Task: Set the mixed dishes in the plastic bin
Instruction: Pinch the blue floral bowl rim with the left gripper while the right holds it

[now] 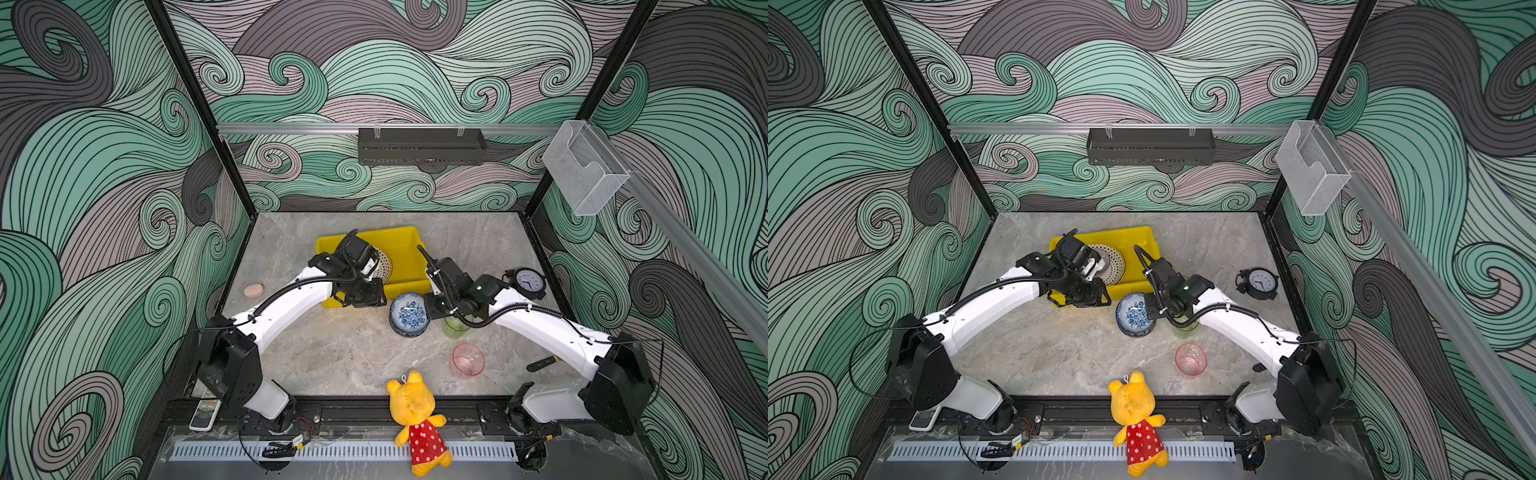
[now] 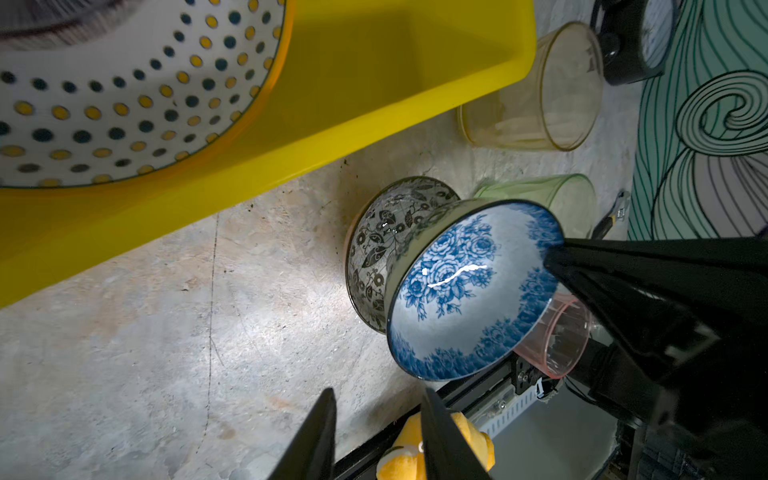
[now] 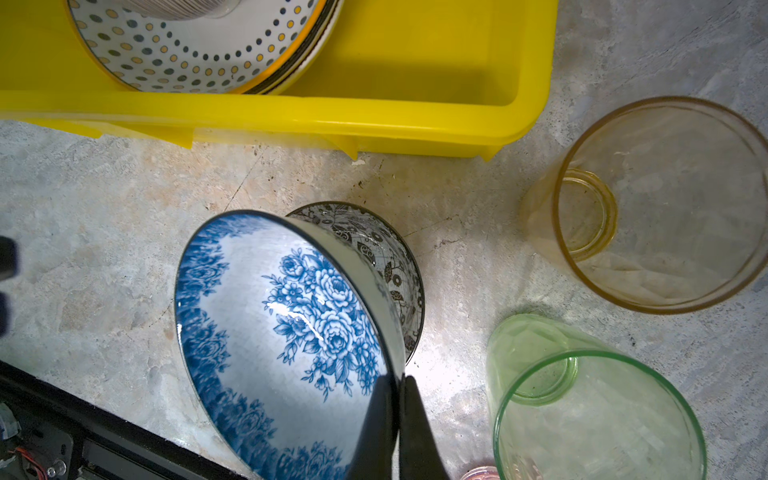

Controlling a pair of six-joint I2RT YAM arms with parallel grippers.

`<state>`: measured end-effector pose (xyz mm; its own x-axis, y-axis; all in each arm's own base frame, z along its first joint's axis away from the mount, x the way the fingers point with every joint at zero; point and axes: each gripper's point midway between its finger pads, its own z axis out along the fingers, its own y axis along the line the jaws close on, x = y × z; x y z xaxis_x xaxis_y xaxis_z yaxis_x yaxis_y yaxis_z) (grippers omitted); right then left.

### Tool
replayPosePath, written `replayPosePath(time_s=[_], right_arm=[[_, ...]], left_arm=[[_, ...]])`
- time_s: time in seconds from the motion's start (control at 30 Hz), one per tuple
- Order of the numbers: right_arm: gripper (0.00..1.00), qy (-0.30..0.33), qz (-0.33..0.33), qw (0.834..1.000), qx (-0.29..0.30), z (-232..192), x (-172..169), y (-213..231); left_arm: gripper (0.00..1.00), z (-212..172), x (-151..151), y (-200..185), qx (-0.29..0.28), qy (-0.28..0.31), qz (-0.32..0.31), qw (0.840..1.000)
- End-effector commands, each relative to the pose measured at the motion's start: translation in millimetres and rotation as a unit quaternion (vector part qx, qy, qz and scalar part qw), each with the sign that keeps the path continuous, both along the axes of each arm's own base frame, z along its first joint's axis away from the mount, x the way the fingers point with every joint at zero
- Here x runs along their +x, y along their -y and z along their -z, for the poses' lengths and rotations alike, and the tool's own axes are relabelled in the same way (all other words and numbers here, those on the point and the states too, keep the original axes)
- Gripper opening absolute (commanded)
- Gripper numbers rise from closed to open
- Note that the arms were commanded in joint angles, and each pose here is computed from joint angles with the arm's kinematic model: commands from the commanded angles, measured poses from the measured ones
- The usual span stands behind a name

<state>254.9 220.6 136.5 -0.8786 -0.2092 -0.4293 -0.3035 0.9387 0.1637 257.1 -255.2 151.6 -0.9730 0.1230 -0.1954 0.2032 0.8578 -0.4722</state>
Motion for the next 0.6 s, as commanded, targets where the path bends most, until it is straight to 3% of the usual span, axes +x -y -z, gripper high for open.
replayPosePath(time_s=[0.0,0.57], right_arm=[[0.00,0.028,0.008,0.999,0.037,-24.2,7.1,-7.8],[0.00,0.031,0.012,0.999,0.043,-26.7,7.9,-8.6]], left_arm=[[0.39,1.6,-1.1,12.8,-0.010,0.000,0.012,1.000],[0.37,31.9,7.3,33.9,-0.004,-0.014,0.006,1.000]])
